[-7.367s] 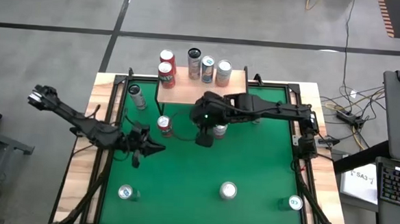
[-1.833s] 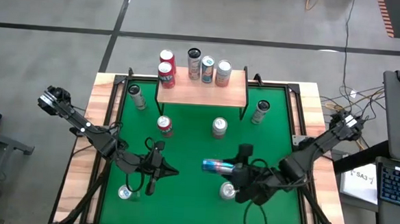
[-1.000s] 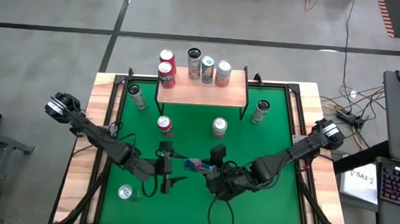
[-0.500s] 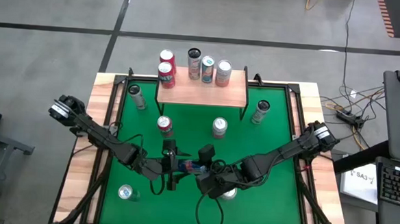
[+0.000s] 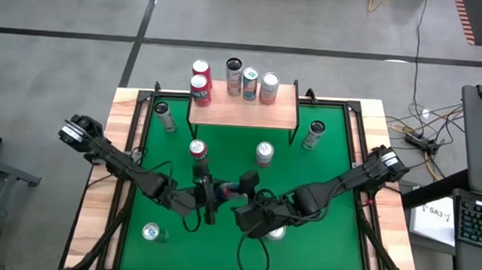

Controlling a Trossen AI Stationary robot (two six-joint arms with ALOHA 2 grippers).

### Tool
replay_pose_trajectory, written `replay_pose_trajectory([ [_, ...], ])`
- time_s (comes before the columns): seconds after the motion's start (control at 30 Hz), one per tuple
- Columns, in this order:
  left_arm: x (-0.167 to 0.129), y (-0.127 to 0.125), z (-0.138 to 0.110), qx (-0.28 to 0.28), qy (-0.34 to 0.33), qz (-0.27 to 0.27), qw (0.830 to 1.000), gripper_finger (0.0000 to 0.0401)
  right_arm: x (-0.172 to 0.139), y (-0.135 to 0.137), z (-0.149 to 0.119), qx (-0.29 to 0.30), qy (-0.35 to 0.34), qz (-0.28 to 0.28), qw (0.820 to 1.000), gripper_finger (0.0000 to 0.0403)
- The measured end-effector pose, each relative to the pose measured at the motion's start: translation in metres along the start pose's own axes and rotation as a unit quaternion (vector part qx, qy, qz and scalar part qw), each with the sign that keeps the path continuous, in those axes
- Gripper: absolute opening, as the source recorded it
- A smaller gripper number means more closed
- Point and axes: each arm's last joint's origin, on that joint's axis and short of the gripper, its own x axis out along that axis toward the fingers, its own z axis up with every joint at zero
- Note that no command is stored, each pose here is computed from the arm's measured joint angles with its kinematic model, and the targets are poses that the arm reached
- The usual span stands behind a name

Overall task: Place canned beverage on shelf
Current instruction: Put the right blue soda can on the shelf aligned with other blue soda cans

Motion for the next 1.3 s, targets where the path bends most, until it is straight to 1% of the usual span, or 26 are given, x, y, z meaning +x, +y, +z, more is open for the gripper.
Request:
replay_pose_trajectory([
  [0.07,-0.002,0.002,0.001,-0.001,-0.005,0.023,1.0,0.0211,-0.003,-0.004,0.003,0.002,-0.002,-0.013,1.0,0.0318],
  [0.1,-0.003,0.002,0.002,-0.002,-0.008,0.025,1.0,0.0211,-0.004,-0.006,0.005,0.004,-0.005,-0.014,1.0,0.0322],
  [0.2,-0.008,0.005,0.002,0.001,-0.013,0.021,1.0,0.0211,-0.01,-0.012,0.01,0.008,-0.013,-0.019,1.0,0.0324],
  [0.37,-0.025,0.009,0.011,0.011,-0.036,0.028,0.999,0.0211,-0.035,-0.035,0.021,0.047,-0.047,-0.041,0.997,0.0325],
  [0.57,-0.053,0.018,0.022,0.024,-0.074,0.019,0.997,0.0211,-0.062,-0.053,0.014,0.099,-0.071,-0.045,0.992,0.0326],
  [0.7,-0.065,0.027,0.029,0.022,-0.123,0.019,0.992,0.0211,-0.071,-0.058,0.005,0.135,-0.098,-0.053,0.984,0.0327],
  [0.9,-0.073,0.036,0.023,0.03,-0.201,0.03,0.979,0.0211,-0.06,-0.045,-0.01,0.163,-0.14,-0.068,0.974,0.0327],
  [1.0,-0.075,0.039,0.017,0.037,-0.217,0.037,0.975,0.0211,-0.053,-0.038,-0.016,0.183,-0.174,-0.081,0.964,0.0327],
  [1.07,-0.076,0.041,0.016,0.035,-0.225,0.039,0.973,0.0211,-0.045,-0.034,-0.022,0.204,-0.2,-0.092,0.954,0.0327],
  [1.13,-0.077,0.042,0.015,0.036,-0.23,0.043,0.972,0.0211,-0.034,-0.029,-0.027,0.229,-0.23,-0.107,0.94,0.0327],
  [1.23,-0.077,0.042,0.013,0.044,-0.231,0.045,0.971,0.0211,-0.016,-0.02,-0.038,0.254,-0.269,-0.129,0.92,0.0327],
  [1.3,-0.077,0.043,0.013,0.044,-0.229,0.047,0.971,0.0211,-0.004,-0.014,-0.044,0.26,-0.286,-0.142,0.911,0.0327],
])
